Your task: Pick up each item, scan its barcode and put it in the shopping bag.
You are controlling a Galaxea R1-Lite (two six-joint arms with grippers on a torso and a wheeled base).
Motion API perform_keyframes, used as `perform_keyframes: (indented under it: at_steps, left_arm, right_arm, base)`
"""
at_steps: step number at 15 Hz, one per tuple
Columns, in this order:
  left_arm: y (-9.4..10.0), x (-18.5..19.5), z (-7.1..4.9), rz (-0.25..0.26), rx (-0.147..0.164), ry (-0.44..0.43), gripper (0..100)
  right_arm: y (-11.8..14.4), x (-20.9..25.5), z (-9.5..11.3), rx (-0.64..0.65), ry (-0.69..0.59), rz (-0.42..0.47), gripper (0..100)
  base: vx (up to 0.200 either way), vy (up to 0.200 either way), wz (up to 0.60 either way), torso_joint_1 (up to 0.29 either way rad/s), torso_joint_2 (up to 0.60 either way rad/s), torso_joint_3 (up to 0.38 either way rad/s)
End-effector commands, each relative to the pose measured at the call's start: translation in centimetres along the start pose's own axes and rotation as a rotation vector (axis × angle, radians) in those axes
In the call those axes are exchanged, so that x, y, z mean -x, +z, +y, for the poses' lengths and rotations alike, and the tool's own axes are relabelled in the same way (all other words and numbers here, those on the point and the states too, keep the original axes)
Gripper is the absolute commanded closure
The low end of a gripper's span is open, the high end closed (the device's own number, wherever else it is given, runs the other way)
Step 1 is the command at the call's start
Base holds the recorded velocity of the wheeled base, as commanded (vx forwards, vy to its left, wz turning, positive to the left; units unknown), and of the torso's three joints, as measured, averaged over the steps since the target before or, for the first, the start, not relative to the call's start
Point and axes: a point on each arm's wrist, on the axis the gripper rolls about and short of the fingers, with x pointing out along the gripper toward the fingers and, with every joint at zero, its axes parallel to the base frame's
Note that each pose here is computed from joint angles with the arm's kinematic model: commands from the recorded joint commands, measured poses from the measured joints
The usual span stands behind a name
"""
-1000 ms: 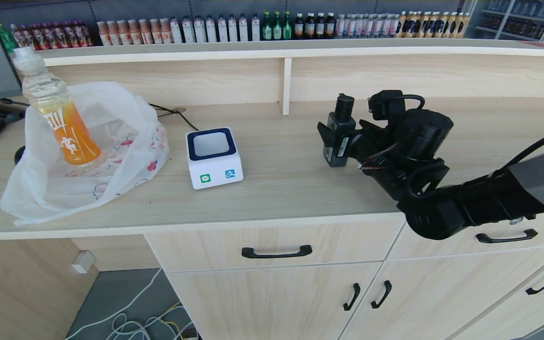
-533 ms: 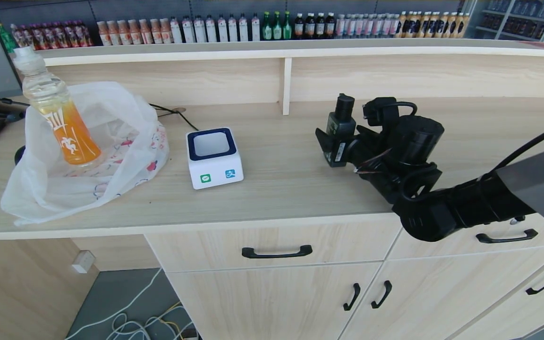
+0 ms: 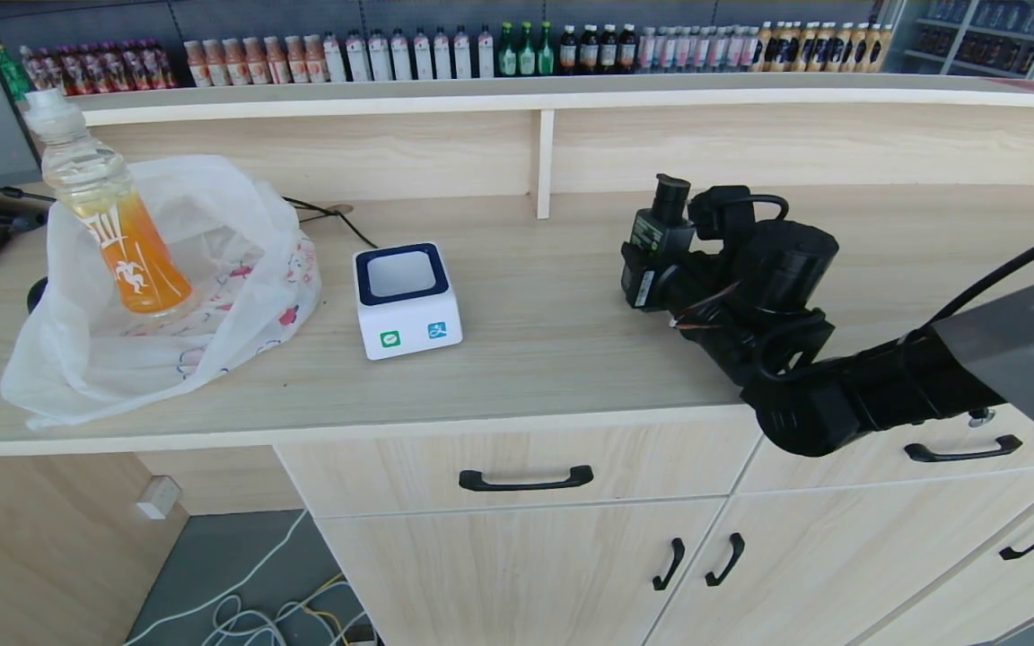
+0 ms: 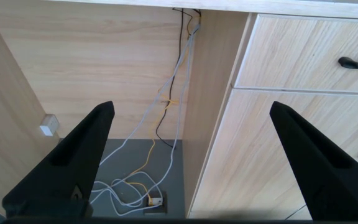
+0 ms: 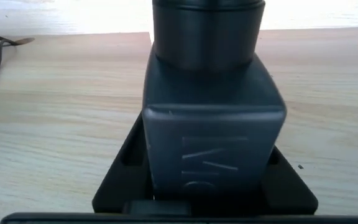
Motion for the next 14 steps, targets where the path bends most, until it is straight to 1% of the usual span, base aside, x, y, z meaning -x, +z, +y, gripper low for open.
perform_keyframes:
  at_steps: [1, 5, 7, 9, 11, 14]
  left_arm:
    - [0.0, 0.0, 0.0, -0.001, 0.0, 0.0, 0]
    - [0.0, 0.0, 0.0, -0.001, 0.0, 0.0, 0]
    - [0.0, 0.0, 0.0, -0.001, 0.0, 0.0, 0]
    - [0.0, 0.0, 0.0, -0.001, 0.0, 0.0, 0]
    - [0.0, 0.0, 0.0, -0.001, 0.0, 0.0, 0]
    - [0.0, 0.0, 0.0, -0.001, 0.0, 0.0, 0]
  right_arm:
    - [0.0, 0.0, 0.0, -0.003, 0.005, -0.001, 100]
    - [0.5, 0.2, 0.1, -0.02, 0.008, -0.012, 100]
    - [0.7, 0.2, 0.1, -0.023, 0.009, -0.035, 100]
    - [1.6, 0.5, 0.5, -0.03, 0.022, -0.073, 100]
    - [3.1, 1.0, 0.6, -0.038, 0.025, -0.114, 100]
    - [5.0, 2.4, 0.4, -0.043, 0.026, -0.138, 100]
  base:
    - [0.0, 0.0, 0.0, 0.0, 0.0, 0.0]
    - [0.0, 0.0, 0.0, 0.0, 0.0, 0.0]
    - [0.0, 0.0, 0.0, 0.0, 0.0, 0.0]
    - [0.0, 0.0, 0.0, 0.0, 0.0, 0.0]
    - [0.0, 0.0, 0.0, 0.0, 0.0, 0.0]
    - [0.0, 0.0, 0.0, 0.0, 0.0, 0.0]
